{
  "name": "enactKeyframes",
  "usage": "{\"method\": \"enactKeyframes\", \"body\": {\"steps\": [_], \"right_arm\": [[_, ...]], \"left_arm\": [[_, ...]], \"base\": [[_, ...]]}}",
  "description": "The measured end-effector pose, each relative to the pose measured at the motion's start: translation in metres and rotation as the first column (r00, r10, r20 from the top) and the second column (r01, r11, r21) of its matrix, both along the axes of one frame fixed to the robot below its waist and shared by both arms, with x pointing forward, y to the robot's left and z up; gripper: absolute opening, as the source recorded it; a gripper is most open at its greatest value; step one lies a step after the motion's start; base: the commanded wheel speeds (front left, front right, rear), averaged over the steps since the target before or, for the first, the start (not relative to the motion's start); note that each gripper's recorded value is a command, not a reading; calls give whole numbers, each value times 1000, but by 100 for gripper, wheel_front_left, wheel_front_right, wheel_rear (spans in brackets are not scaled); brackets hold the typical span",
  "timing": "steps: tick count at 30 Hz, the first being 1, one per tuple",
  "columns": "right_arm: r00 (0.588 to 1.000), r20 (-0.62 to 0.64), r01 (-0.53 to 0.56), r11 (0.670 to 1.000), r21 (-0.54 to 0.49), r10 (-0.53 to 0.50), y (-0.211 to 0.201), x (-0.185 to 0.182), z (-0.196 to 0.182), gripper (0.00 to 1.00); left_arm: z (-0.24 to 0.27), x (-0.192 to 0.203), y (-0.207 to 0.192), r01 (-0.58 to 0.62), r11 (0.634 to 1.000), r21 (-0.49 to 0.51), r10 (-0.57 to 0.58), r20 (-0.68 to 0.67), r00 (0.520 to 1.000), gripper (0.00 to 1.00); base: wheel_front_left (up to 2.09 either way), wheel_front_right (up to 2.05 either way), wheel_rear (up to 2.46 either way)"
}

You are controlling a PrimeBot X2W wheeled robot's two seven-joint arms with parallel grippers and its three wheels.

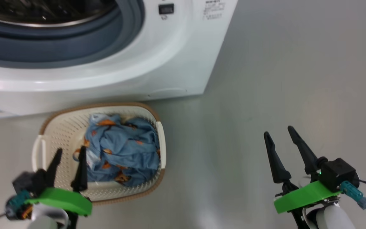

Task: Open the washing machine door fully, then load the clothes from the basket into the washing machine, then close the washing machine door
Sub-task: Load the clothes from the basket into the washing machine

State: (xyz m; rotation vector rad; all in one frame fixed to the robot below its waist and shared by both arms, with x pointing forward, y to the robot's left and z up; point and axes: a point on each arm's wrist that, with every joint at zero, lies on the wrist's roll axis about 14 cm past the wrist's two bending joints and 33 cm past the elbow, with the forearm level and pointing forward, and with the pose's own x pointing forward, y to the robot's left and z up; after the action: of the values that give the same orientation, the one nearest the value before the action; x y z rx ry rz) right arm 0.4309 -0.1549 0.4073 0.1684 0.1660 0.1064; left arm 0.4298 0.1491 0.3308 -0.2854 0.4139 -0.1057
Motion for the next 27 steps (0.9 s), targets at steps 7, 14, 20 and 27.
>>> {"method": "enactKeyframes", "body": {"steps": [7, 14, 20, 27], "right_arm": [[998, -57, 26, 1000, -1, -26, -9, 10, -28, 100], [993, -116, 37, 999, -6, -38, -15, 15, -57, 100], [985, -164, 52, 999, 2, -51, -19, 17, -80, 100], [976, -208, 72, 997, 3, -69, -26, 17, -101, 100]], "left_arm": [[-45, 26, -2, 41, 999, 0, -40, -92, 995, 100], [-99, 37, -12, 86, 996, -18, -88, -217, 972, 100], [-135, 48, -24, 129, 990, -56, -140, -298, 944, 100], [-186, 27, -17, 139, 988, -69, -155, -476, 866, 100]], "base": [[0, 0, 0], [0, 0, 0], [0, 0, 0], [0, 0, 0]]}}
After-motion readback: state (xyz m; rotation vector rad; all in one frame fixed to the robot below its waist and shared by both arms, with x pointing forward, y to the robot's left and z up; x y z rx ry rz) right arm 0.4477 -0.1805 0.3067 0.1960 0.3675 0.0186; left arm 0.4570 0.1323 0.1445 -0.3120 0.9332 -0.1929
